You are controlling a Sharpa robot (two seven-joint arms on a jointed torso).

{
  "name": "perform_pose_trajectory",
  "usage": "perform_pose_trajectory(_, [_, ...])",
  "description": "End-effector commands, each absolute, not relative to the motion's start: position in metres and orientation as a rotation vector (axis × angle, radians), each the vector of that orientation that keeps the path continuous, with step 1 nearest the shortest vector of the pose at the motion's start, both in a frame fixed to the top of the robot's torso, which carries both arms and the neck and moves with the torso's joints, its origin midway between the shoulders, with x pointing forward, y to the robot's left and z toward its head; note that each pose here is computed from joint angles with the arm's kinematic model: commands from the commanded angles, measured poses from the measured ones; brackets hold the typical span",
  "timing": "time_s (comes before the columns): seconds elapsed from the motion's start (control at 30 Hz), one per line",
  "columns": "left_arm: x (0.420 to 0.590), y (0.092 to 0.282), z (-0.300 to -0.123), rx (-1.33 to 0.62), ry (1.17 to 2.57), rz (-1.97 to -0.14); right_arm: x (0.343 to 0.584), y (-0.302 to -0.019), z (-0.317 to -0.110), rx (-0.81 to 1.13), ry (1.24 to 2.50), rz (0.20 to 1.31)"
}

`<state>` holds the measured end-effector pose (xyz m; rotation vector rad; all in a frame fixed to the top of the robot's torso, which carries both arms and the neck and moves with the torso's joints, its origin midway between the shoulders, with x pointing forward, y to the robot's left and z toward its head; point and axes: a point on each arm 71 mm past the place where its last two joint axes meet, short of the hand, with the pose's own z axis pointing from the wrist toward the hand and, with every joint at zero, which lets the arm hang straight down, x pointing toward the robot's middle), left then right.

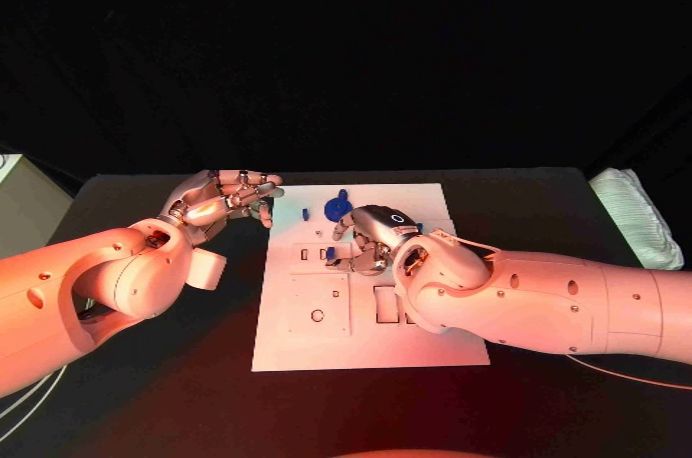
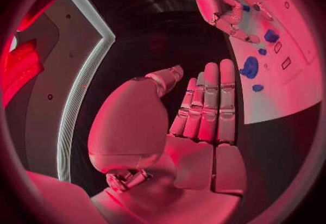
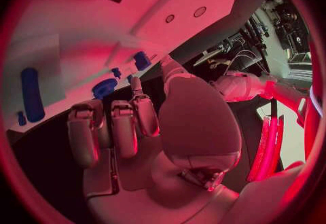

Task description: Assemble the parts on the task board

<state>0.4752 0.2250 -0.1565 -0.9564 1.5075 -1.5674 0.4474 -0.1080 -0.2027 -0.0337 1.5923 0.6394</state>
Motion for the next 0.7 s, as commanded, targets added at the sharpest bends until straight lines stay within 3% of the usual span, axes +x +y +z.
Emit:
perform_pose_trajectory(0.03, [0.477, 0.221, -0.161, -0.895, 1.610, -1.504, 0.446, -0.115, -0.184, -0.016, 1.511, 0.804])
perform_pose_trajectory(0.23, [0.482, 0.213, -0.173, -0.756, 1.832, -1.363, 0.452, -0.138, -0.164, 0.058, 1.548, 0.956])
perform_pose_trajectory(0.4, [0.491, 0.201, -0.171, -0.584, 1.971, -1.176, 0.455, -0.163, -0.155, 0.152, 1.568, 1.037])
perform_pose_trajectory(0.7, [0.510, 0.178, -0.160, -0.321, 2.121, -0.858, 0.459, -0.196, -0.150, 0.256, 1.567, 1.056])
